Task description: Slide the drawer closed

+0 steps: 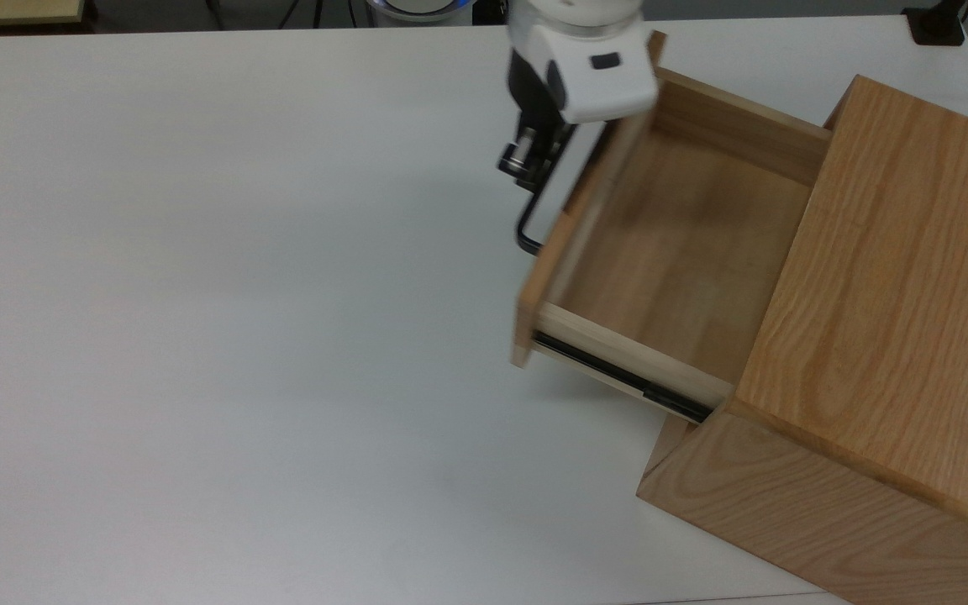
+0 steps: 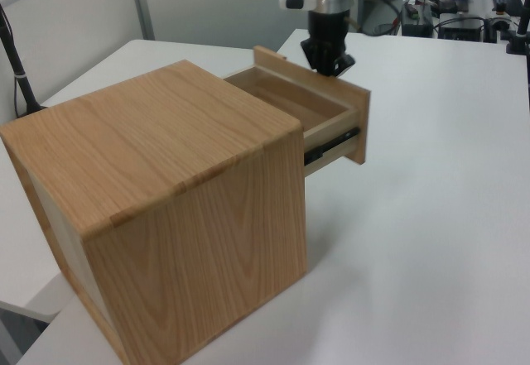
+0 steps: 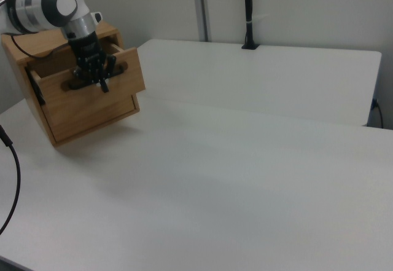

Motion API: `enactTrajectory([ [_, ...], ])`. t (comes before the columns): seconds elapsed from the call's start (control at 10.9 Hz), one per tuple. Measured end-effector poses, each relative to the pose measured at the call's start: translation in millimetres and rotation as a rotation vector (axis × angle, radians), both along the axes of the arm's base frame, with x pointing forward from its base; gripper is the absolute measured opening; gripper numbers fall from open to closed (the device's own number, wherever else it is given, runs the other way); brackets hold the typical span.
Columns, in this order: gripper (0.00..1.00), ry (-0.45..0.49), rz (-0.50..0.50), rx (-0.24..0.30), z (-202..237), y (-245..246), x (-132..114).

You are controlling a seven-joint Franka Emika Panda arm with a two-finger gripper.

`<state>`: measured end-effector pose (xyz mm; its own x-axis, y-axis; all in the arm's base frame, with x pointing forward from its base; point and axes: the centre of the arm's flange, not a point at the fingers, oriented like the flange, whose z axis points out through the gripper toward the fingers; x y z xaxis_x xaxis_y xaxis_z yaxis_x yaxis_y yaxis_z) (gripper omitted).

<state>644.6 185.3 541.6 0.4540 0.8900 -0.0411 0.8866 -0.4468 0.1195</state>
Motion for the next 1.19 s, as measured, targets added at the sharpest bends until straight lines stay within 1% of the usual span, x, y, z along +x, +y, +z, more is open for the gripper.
enactTrajectory([
  [0.37, 0.01, -0.132, -0.034, 0.063, -23, 73, 9],
  [0.55, 0.01, -0.177, -0.047, 0.092, -23, 96, 8],
  [0.82, 0.01, -0.244, -0.089, 0.15, -19, 105, 14],
  [1.01, 0.01, -0.273, -0.104, 0.169, -26, 109, 20],
  [1.19, 0.01, -0.283, -0.122, 0.18, -26, 114, 21],
])
